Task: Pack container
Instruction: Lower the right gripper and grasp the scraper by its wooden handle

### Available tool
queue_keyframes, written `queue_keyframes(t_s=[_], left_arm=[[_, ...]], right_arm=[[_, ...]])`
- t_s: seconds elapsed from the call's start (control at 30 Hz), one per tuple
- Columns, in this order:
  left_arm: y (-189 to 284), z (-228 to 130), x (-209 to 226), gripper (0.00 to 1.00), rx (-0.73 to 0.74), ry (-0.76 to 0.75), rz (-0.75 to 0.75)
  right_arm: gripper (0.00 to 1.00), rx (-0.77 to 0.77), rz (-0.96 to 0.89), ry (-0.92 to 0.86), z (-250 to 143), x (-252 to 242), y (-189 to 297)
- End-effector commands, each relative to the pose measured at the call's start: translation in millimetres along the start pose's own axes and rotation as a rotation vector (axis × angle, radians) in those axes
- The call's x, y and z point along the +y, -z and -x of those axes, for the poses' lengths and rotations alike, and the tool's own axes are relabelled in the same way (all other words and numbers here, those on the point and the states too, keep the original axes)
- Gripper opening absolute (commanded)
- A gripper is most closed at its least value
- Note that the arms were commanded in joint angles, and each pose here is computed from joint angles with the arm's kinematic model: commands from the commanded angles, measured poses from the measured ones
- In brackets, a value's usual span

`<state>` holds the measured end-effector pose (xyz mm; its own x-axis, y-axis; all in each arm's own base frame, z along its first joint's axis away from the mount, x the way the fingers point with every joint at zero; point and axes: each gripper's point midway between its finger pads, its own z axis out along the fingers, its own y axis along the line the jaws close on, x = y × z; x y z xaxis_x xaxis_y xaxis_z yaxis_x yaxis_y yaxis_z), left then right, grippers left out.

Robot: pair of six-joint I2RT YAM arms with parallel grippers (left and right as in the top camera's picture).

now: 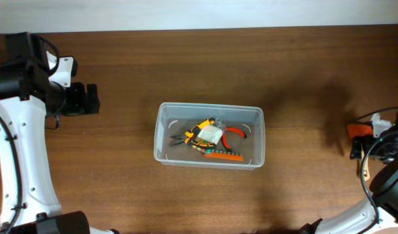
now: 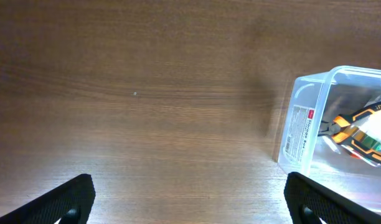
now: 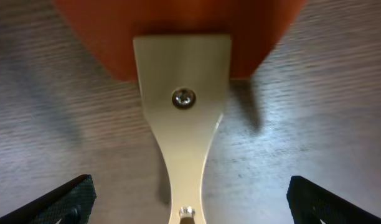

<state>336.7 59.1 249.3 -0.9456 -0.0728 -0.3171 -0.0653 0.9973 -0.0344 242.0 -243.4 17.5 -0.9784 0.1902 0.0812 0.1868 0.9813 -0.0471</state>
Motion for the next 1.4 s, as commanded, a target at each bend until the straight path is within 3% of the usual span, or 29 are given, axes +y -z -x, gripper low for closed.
queue_keyframes(t_s=[0.0, 0.93, 1.37], left_arm=[[0.8, 3.4, -2.0, 0.99, -0.009, 0.010, -0.010], [0.8, 3.4, -2.0, 0.99, -0.009, 0.010, -0.010], [0.8, 3.4, -2.0, 0.99, -0.009, 0.010, -0.010]], right_arm=[[0.99, 0.003, 0.034, 0.016, -4.3, 6.3, -12.8], [0.99, -0.044, 0.058, 0.012, -1.0, 14.5, -29.9], [0.99, -0.073, 0.108, -0.073, -16.7, -7.5, -32.2]])
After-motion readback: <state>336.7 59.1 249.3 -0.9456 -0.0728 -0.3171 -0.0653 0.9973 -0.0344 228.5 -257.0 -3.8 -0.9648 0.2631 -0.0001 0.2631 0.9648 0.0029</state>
